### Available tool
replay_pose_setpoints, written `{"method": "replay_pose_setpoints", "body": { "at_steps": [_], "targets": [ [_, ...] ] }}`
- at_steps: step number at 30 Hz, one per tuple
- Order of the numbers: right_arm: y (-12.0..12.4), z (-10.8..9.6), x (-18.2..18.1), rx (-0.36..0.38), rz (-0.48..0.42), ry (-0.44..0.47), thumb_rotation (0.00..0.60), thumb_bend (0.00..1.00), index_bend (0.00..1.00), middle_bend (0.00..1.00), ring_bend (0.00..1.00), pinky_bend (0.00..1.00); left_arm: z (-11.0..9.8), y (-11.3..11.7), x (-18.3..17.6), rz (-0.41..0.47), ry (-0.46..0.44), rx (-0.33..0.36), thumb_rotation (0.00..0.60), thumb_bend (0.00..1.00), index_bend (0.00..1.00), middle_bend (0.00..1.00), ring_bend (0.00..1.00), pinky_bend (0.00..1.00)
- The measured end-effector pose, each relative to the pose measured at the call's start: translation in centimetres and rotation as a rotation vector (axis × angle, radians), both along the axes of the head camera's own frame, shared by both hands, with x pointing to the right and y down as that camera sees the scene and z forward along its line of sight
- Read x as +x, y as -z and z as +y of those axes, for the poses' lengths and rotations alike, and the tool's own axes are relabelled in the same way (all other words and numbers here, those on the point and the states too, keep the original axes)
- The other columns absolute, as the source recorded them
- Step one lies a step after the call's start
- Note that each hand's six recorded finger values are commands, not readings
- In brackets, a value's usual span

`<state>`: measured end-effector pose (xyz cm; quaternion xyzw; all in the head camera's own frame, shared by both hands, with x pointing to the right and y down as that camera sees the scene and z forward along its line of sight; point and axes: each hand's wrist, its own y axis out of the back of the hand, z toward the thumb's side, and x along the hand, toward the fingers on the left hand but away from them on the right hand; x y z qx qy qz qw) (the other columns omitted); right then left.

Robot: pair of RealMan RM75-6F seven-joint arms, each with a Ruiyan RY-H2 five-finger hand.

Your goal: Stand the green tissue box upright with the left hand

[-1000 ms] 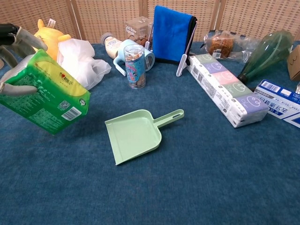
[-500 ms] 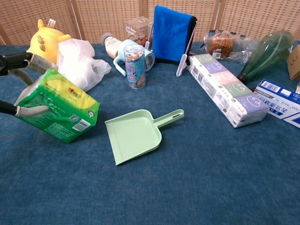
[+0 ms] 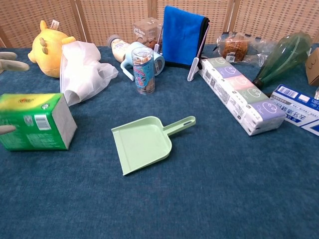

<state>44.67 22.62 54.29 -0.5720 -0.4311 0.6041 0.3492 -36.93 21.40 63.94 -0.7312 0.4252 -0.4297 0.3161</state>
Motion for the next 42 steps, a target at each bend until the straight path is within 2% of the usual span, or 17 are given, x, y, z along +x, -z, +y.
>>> {"method": "replay_pose_setpoints", "body": {
  "at_steps": [9, 19, 21, 24, 27, 30, 32, 35, 38, 42],
  "targets": [
    [0.1, 0.0, -0.1, -0.001, -0.006, 0.0, 0.6, 0.0, 0.0, 0.0, 0.0, 0.0, 0.1, 0.7, 0.0, -0.05, -0.013, -0.003, 0.6, 0.01, 0.13, 0.0, 0.0, 0.0],
    [0.3, -0.1, 0.3, 0.001, -0.008, -0.014, 0.6, 0.0, 0.0, 0.0, 0.0, 0.0, -2.7, -1.4, 3.8, -0.185, -0.124, -0.091, 0.6, 0.01, 0.13, 0.0, 0.0, 0.01],
    [0.3, -0.1, 0.4, 0.003, -0.011, -0.019, 0.6, 0.0, 0.0, 0.0, 0.0, 0.0, -3.1, -1.8, 4.8, -0.204, -0.146, -0.108, 0.6, 0.01, 0.14, 0.03, 0.0, 0.04],
    [0.4, -0.2, 0.5, 0.004, -0.014, -0.022, 0.6, 0.0, 0.0, 0.0, 0.0, 0.0, -3.4, -2.1, 5.8, -0.224, -0.165, -0.127, 0.6, 0.01, 0.16, 0.12, 0.01, 0.12],
    [0.3, -0.1, 0.5, 0.0, -0.013, -0.02, 0.6, 0.0, 0.0, 0.0, 0.0, 0.0, -3.5, -2.1, 6.6, -0.228, -0.169, -0.126, 0.6, 0.01, 0.21, 0.22, 0.1, 0.19],
    [0.2, -0.1, 0.5, -0.003, -0.014, -0.019, 0.6, 0.0, 0.0, 0.0, 0.0, 0.0, -3.7, -1.9, 6.7, -0.231, -0.161, -0.106, 0.6, 0.01, 0.3, 0.38, 0.25, 0.28],
    [0.3, -0.1, 0.5, -0.004, -0.016, -0.02, 0.6, 0.0, 0.0, 0.0, 0.0, 0.0, -3.8, -1.8, 6.7, -0.242, -0.156, -0.087, 0.6, 0.01, 0.39, 0.5, 0.38, 0.37],
    [0.3, -0.1, 0.5, -0.004, -0.019, -0.021, 0.6, 0.0, 0.0, 0.0, 0.0, 0.0, -3.8, -1.8, 6.5, -0.262, -0.153, -0.075, 0.6, 0.01, 0.46, 0.59, 0.5, 0.44],
    [0.3, -0.1, 0.5, -0.007, -0.018, -0.019, 0.6, 0.0, 0.0, 0.0, 0.0, 0.0, -3.6, -1.8, 6.3, -0.272, -0.148, -0.072, 0.6, 0.01, 0.49, 0.62, 0.54, 0.48],
    [0.2, 0.0, 0.5, -0.01, -0.018, -0.018, 0.6, 0.0, 0.0, 0.0, 0.0, 0.0, -3.7, -1.4, 6.2, -0.257, -0.138, -0.063, 0.6, 0.01, 0.5, 0.63, 0.54, 0.49]
  ]
}}
